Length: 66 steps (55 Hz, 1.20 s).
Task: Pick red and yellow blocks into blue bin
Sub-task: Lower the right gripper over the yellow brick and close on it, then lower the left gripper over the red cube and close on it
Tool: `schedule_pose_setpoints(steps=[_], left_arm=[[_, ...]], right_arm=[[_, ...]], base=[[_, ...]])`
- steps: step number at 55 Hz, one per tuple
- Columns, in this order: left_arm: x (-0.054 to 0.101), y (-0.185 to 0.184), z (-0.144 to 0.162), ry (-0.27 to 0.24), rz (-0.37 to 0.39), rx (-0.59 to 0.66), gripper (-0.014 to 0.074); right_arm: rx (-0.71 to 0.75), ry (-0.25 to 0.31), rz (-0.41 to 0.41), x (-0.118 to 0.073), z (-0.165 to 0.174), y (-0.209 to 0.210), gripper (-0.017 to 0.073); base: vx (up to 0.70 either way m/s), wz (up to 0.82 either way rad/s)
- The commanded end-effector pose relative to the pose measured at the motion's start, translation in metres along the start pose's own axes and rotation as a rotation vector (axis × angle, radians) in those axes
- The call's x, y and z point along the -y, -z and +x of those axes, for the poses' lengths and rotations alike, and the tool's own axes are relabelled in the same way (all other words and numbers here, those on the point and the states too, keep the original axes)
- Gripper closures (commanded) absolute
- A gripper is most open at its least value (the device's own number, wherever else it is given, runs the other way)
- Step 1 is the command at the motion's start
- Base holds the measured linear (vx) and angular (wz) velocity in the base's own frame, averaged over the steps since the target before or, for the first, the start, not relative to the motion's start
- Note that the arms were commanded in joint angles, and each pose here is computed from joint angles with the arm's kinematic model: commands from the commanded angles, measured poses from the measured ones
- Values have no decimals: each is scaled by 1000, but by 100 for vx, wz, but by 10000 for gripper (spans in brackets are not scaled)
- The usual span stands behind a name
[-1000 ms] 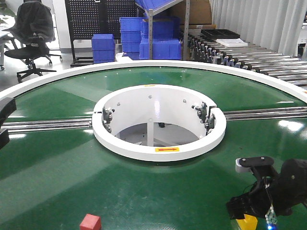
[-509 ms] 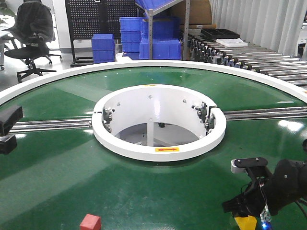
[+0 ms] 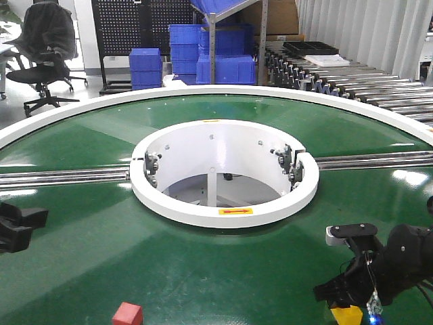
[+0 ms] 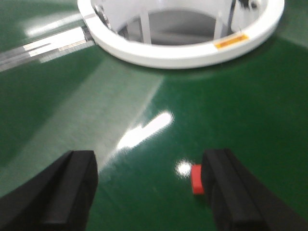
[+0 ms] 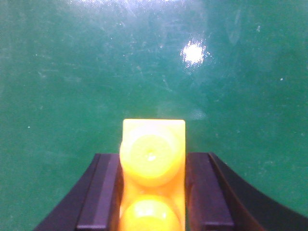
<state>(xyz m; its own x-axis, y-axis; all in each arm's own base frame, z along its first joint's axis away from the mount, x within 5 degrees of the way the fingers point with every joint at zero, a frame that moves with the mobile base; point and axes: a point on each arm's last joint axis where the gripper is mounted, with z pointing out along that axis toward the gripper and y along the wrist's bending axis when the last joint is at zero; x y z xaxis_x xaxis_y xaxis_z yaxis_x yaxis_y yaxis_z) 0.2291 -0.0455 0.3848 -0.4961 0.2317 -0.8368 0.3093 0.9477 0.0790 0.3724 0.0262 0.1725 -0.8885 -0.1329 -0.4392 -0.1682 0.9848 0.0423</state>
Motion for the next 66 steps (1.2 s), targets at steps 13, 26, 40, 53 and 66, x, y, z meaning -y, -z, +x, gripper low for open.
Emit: schedule_pose_setpoints(steps=[13, 26, 40, 53, 66], left_arm=[[7, -80, 2, 139, 126, -149, 15], [29, -137, 19, 93, 184, -225, 15], [39, -176, 39, 85, 188, -282, 15], [43, -199, 52, 87, 179, -308, 15], [47, -212, 61, 84, 178, -328, 15]], right_arm=[[86, 13, 5, -2, -14, 21, 569], [86, 13, 5, -2, -14, 21, 569], [92, 13, 7, -2, -15, 21, 569], [99, 13, 9, -1, -16, 21, 569], [85, 13, 6, -1, -14, 21, 569]], base=[[0, 0], [0, 0], [0, 0], [0, 0], [0, 0]])
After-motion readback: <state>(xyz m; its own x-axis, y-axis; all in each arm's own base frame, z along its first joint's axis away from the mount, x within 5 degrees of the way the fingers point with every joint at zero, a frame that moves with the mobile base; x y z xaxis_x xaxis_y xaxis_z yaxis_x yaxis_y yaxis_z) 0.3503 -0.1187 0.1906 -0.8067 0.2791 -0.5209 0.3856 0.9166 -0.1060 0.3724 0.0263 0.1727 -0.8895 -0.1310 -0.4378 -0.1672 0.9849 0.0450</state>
